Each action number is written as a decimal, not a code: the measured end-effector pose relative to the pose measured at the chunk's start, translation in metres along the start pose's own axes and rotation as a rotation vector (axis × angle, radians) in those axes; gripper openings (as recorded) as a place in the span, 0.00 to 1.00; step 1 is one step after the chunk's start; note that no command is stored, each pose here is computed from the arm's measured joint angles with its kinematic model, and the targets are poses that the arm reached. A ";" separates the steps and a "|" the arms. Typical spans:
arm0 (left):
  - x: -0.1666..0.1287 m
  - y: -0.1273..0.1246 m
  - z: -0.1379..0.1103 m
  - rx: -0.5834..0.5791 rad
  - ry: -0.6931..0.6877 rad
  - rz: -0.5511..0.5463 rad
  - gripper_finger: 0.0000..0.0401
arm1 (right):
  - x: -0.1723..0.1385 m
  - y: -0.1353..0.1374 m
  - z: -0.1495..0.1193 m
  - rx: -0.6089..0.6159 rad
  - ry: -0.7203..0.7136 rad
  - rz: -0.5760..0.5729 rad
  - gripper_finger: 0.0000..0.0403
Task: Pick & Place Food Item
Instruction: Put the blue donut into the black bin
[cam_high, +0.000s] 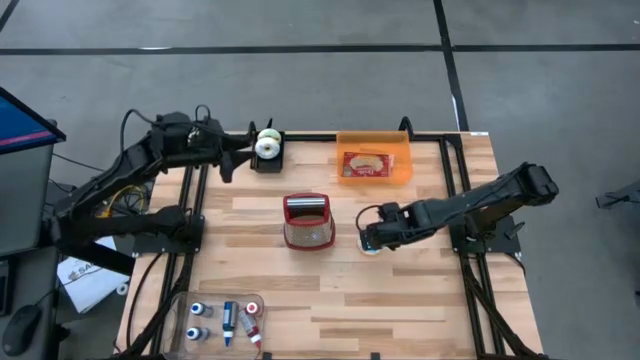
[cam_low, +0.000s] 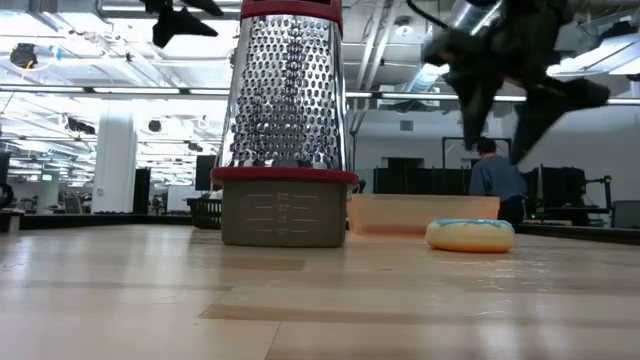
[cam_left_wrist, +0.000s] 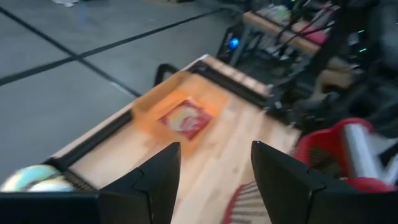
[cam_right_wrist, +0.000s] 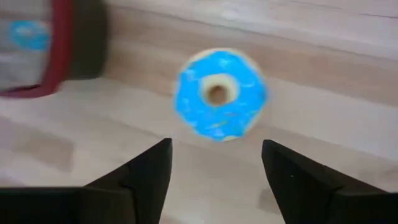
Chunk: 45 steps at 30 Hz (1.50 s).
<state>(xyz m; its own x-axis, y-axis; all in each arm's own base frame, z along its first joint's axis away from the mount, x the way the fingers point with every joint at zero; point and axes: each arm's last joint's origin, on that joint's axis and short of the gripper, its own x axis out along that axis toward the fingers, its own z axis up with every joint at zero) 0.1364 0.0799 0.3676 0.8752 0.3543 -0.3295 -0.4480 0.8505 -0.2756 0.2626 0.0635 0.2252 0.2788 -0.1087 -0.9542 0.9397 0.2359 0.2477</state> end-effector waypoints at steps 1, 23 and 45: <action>-0.001 -0.003 0.000 -0.006 -0.007 -0.016 0.48 | 0.002 -0.004 0.000 0.005 -0.001 -0.026 0.61; 0.000 -0.023 0.003 -0.039 -0.050 -0.143 0.46 | 0.056 -0.033 0.006 0.072 0.005 0.003 0.62; 0.000 -0.023 0.004 -0.038 -0.063 -0.147 0.46 | 0.067 -0.037 0.021 0.042 0.006 0.054 0.53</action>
<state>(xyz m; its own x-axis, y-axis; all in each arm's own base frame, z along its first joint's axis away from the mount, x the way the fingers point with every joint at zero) 0.1471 0.0619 0.3780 0.9412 0.2516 -0.2256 -0.3194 0.8801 -0.3512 0.2511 0.0270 0.1560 0.3284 -0.0911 -0.9401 0.9308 0.2004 0.3057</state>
